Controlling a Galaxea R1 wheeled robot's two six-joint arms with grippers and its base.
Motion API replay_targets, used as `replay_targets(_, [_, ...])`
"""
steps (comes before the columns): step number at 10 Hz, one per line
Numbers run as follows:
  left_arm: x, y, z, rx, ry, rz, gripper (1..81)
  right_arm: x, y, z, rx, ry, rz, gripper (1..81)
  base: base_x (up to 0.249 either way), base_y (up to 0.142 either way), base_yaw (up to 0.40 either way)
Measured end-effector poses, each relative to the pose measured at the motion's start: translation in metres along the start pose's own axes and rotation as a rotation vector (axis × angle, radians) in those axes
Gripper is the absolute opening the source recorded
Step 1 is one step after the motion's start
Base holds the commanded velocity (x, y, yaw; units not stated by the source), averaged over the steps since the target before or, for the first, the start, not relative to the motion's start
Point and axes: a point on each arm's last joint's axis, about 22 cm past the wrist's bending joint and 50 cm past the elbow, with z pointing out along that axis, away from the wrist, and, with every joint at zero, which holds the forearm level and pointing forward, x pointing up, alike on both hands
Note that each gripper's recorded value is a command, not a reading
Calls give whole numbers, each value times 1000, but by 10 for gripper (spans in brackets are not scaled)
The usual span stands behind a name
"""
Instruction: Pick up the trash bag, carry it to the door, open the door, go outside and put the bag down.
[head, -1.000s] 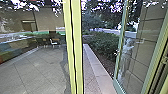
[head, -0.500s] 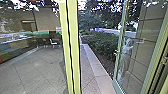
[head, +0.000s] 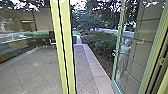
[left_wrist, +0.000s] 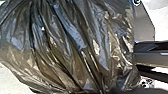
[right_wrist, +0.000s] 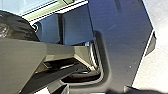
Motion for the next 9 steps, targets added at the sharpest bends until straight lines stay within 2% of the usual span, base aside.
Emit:
replay_targets(2, [1,2,0,-3,1,4,10,0,3,-1,-4,1,-10,811,0,-118,0])
replay_targets(3, [1,3,1,-5,0,5,10,0,0,0,0,1,4,811,0,-126,0])
replay_targets(9, [1,7,2,-8,1,12,10,-5,1,0,-1,-3,3,811,0,-133,0])
